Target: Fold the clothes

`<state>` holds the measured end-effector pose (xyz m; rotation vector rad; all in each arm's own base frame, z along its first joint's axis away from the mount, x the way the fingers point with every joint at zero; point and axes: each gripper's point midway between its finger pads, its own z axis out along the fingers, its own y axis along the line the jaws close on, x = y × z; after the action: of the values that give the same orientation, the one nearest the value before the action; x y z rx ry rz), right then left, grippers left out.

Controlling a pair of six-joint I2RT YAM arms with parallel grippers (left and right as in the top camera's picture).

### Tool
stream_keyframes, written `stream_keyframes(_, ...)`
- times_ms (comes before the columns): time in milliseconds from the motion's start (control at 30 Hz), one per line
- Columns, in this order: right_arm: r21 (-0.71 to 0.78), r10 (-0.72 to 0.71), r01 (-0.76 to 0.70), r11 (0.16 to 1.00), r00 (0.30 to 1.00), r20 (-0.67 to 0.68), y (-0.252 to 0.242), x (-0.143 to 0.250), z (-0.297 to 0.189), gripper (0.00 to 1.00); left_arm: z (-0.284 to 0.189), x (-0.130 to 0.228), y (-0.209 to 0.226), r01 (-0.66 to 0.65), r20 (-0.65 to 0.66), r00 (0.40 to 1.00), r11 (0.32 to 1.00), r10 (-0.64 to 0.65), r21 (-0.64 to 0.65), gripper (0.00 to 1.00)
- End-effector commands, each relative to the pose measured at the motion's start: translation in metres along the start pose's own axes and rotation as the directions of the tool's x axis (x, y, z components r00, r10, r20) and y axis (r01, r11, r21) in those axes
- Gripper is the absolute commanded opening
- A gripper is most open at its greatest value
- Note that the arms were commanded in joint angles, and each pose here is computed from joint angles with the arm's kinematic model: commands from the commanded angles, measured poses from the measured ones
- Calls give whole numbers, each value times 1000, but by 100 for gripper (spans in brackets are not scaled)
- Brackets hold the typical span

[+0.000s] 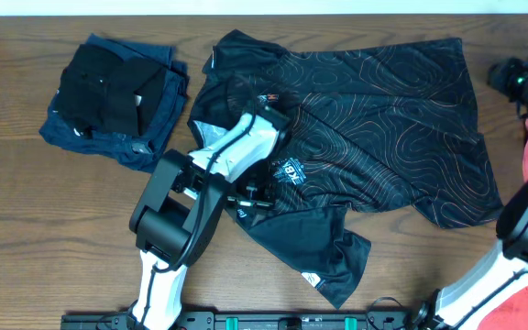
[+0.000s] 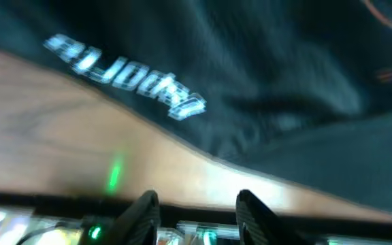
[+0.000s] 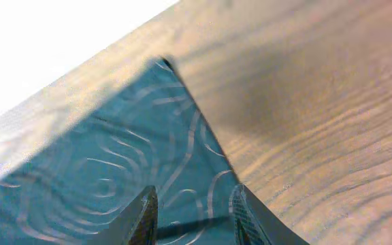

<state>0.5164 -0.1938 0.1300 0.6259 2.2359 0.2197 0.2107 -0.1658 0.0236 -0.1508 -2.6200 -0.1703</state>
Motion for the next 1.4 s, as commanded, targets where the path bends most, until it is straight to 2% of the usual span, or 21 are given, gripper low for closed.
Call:
stream_keyframes(0,-30,-30,32,999,998,60,16,-26,-29,36,12,1,-1,27,11,1000,999,-27,22,36)
stream_keyframes(100,-46,-26,28,999,999,40,20,-22,-34,35,31,-8,-2,21,41,999,999,-23,37,31)
stream_keyframes(200,-99,-21,22,995,1000,9,28,-15,-34,35,51,-9,1,27,45,999,999,-28,40,20)
stream_keyframes(267,-125,-20,19,992,1000,-9,34,-11,-34,34,64,-3,10,83,14,996,996,-84,34,6)
stream_keyframes(433,-145,-27,19,989,998,-49,45,0,-32,34,77,14,43,340,-100,936,940,-337,21,6)
stream_keyframes(533,-150,-55,45,988,996,-67,53,8,-29,36,72,16,60,386,-137,916,921,-377,43,6)
stream_keyframes(633,-141,-101,88,986,991,-87,60,20,-24,36,58,12,80,419,-111,906,904,-409,89,6)
stream_keyframes(767,-13,-121,120,993,986,-117,50,40,-12,38,27,8,109,444,-14,893,875,-450,193,6)
stream_keyframes(900,47,-129,138,989,978,-163,42,60,1,40,2,10,130,459,70,866,842,-496,283,6)
stream_keyframes(1133,82,-82,110,991,954,-289,28,96,5,41,-33,9,140,336,260,861,872,-438,355,11)
stream_keyframes(1267,125,-35,76,989,952,-305,13,98,2,36,-66,2,132,177,424,829,889,-366,422,17)
stream_keyframes(1333,177,-1,56,983,954,-299,0,99,3,31,-84,2,123,75,500,804,888,-323,453,27)
stream_keyframes(1367,192,1,59,980,955,-298,-5,101,6,29,-92,2,120,40,527,790,884,-314,466,37)
